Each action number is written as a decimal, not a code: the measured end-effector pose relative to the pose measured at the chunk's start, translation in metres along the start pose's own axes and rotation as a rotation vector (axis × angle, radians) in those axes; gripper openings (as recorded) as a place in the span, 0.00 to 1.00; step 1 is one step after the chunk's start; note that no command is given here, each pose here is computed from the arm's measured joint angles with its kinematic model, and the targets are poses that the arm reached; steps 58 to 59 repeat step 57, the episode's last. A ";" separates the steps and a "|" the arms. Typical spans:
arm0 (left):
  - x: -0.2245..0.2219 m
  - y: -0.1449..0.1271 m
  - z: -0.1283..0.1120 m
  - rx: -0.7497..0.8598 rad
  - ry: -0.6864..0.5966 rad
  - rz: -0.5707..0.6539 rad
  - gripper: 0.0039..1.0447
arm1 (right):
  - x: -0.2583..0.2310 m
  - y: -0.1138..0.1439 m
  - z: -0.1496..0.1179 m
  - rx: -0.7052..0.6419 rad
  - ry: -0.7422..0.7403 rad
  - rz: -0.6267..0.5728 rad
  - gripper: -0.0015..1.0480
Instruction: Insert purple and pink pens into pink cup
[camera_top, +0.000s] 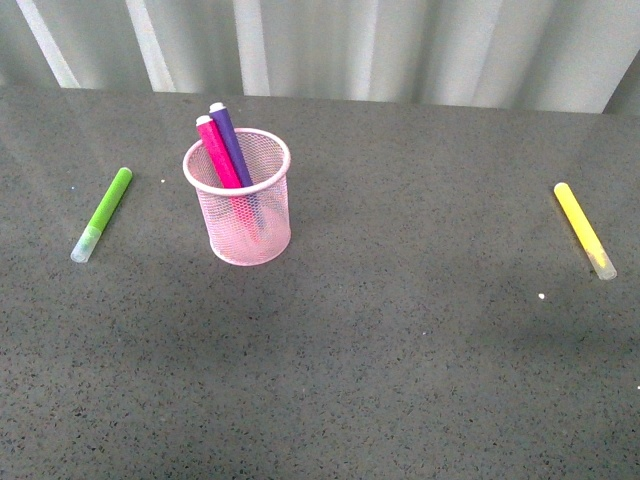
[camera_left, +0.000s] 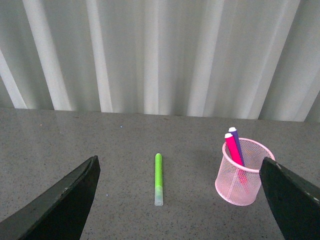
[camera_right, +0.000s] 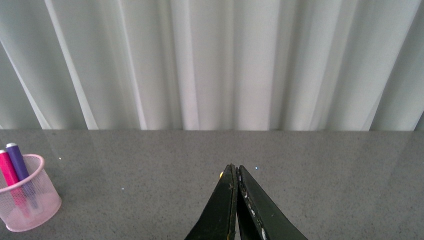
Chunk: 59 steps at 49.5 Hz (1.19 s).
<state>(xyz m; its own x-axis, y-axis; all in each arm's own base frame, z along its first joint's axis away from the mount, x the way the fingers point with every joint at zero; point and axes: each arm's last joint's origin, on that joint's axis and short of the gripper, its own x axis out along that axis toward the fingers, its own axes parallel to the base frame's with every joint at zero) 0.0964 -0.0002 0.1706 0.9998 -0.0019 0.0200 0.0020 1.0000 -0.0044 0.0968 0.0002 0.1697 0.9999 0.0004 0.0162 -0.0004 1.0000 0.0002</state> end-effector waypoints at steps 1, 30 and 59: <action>0.000 0.000 0.000 0.000 0.000 0.000 0.94 | 0.000 0.000 0.000 0.000 0.000 0.000 0.07; 0.000 0.000 0.000 0.000 0.000 0.000 0.94 | 0.000 0.000 0.000 0.002 0.000 0.000 0.93; 0.000 0.000 0.000 0.000 0.000 0.000 0.94 | 0.000 0.000 0.000 0.002 0.000 0.000 0.93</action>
